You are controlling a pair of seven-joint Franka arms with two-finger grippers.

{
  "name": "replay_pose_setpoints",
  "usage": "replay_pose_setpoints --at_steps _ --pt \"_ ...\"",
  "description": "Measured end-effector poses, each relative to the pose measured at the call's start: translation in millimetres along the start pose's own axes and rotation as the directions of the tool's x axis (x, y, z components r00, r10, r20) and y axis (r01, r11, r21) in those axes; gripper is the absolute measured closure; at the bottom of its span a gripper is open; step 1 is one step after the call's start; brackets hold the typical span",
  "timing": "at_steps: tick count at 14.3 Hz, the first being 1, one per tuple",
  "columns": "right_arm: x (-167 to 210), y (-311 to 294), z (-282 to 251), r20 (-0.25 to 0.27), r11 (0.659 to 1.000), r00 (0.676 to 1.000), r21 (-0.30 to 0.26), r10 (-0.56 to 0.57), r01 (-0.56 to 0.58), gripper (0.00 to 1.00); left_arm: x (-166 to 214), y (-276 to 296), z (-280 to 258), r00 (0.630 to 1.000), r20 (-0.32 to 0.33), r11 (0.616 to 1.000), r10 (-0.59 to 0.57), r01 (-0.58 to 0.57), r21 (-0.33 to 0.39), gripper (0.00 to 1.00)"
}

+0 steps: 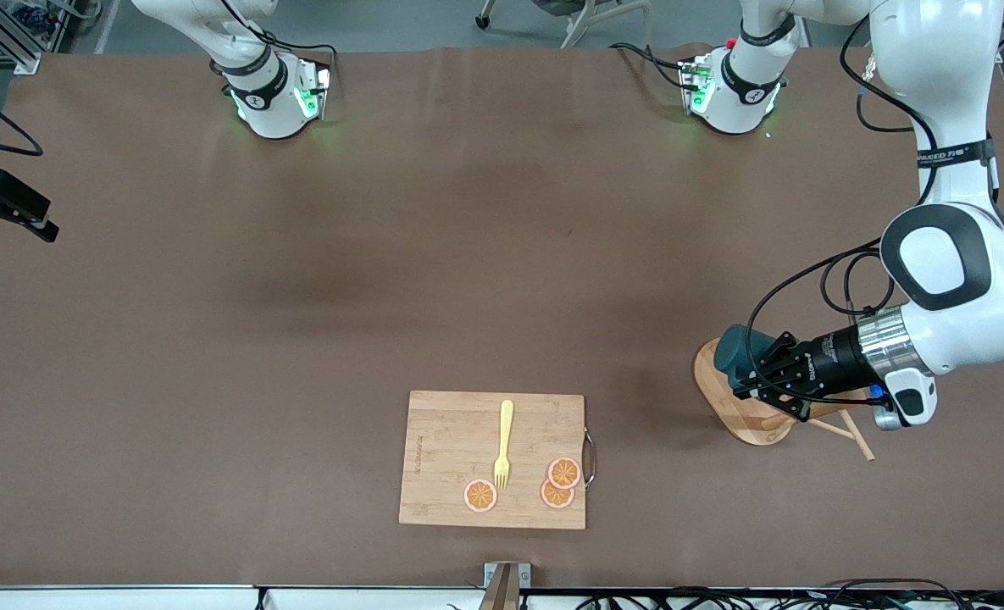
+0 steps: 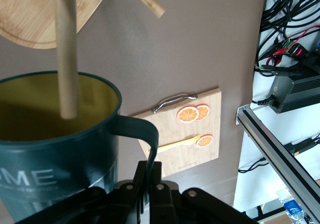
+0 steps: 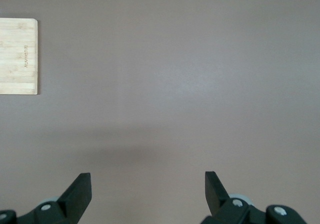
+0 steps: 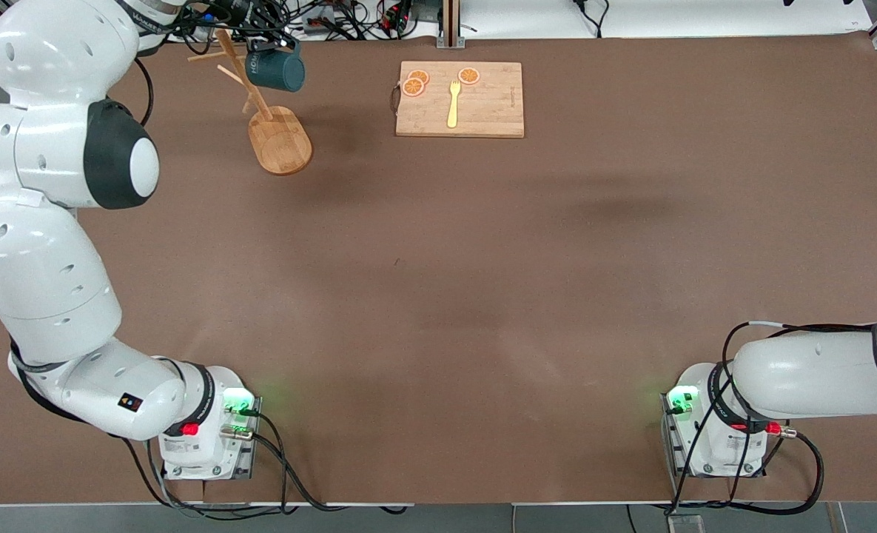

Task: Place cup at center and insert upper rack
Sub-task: 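Hang the mug handle onto a peg of the mug tree with the left gripper, then open the left gripper and draw it back from the mug tree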

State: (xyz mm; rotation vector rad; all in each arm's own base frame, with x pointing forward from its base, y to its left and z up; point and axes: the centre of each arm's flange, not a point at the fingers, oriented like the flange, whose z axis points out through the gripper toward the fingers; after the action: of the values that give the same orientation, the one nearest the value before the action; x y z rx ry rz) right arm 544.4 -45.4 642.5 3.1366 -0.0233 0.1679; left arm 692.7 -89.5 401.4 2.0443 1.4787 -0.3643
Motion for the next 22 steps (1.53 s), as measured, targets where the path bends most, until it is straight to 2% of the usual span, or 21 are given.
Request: replay_pose_setpoints --at_steps 22 --pt "-0.3 0.7 0.3 0.003 1.0 1.0 0.0 0.001 -0.001 0.0 50.2 -7.2 -16.4 0.998 -0.036 0.998 0.053 -0.053 -0.022 0.95"
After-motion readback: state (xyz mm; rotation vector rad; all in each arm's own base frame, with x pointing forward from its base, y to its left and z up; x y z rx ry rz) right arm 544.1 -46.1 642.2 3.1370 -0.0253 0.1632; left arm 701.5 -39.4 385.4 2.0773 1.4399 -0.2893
